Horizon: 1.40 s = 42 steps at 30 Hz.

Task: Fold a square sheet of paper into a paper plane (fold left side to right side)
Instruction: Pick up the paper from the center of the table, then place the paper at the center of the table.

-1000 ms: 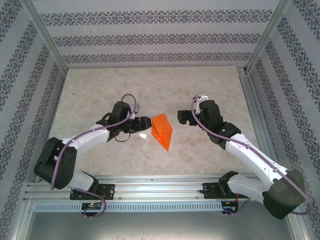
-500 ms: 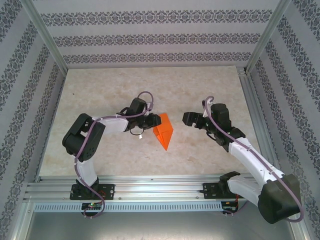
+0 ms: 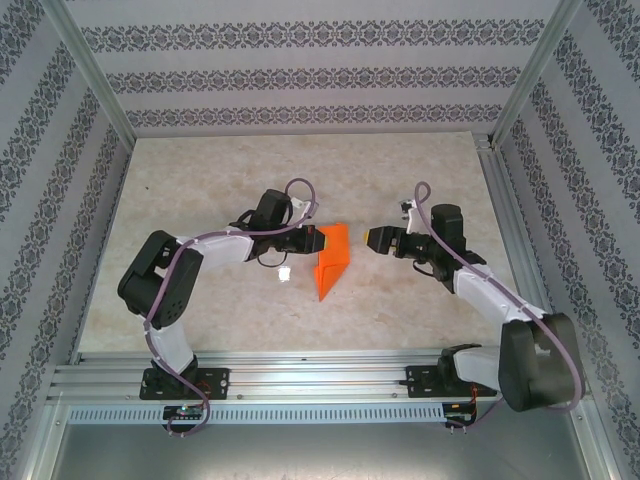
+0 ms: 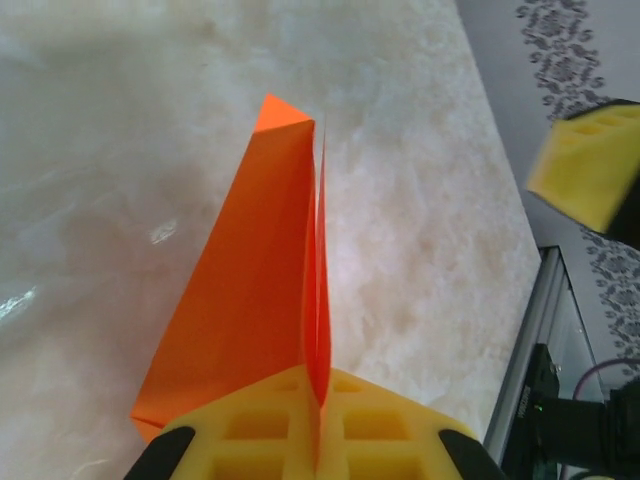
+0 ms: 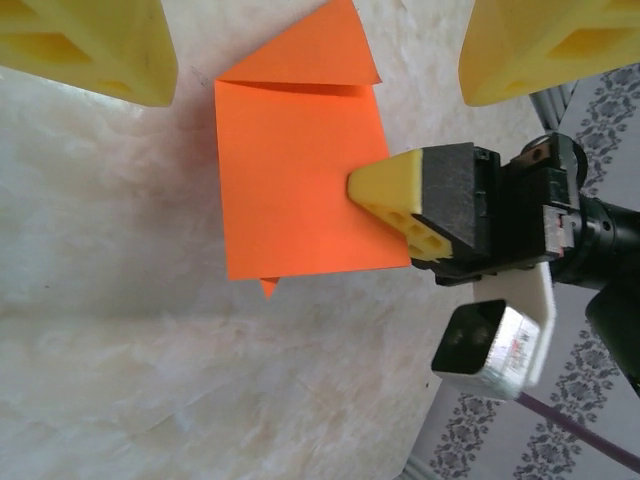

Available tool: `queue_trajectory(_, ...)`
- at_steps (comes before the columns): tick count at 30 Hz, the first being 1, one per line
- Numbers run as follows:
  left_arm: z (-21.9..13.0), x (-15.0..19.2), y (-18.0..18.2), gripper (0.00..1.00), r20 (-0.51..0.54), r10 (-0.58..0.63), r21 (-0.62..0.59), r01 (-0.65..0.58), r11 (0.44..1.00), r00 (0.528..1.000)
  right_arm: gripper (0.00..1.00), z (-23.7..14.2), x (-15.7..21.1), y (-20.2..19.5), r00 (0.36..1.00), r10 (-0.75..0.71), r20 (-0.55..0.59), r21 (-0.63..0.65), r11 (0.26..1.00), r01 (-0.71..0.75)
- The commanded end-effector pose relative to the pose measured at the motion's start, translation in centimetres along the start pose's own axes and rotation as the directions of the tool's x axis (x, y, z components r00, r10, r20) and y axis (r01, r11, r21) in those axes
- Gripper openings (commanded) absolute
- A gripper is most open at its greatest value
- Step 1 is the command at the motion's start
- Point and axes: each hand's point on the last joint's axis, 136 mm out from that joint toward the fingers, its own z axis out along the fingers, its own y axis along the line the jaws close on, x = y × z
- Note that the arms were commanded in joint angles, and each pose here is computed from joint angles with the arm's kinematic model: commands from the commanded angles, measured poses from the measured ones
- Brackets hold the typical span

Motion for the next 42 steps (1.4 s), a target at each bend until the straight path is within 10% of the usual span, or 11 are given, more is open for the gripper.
queue_trajectory(1,-1.3,-0.5,-2.5,0.0,0.002,0.132,0.084,-0.132,0.988,0.991,0.75,1.4,-1.0,1.8,0.994,-0.108,0.021,-0.135,0.985,0.11)
queue_trajectory(15,-1.2,0.1,-2.2,0.0,-0.015,0.132,0.109,-0.129,0.986,0.991,0.66,7.3,-0.7,0.3,0.998,-0.027,-0.05,-0.254,0.967,0.013)
queue_trajectory(31,-0.9,0.3,1.6,0.05,-0.015,0.057,0.021,-0.057,0.998,0.998,0.08,7.8,0.4,-0.4,0.996,0.019,-0.089,-0.265,0.963,-0.042)
queue_trajectory(42,-5.4,-0.9,3.1,0.6,0.064,0.135,-0.264,-0.113,0.958,0.989,0.0,8.0,2.2,-3.7,0.982,0.12,-0.149,-0.029,0.992,-0.125)
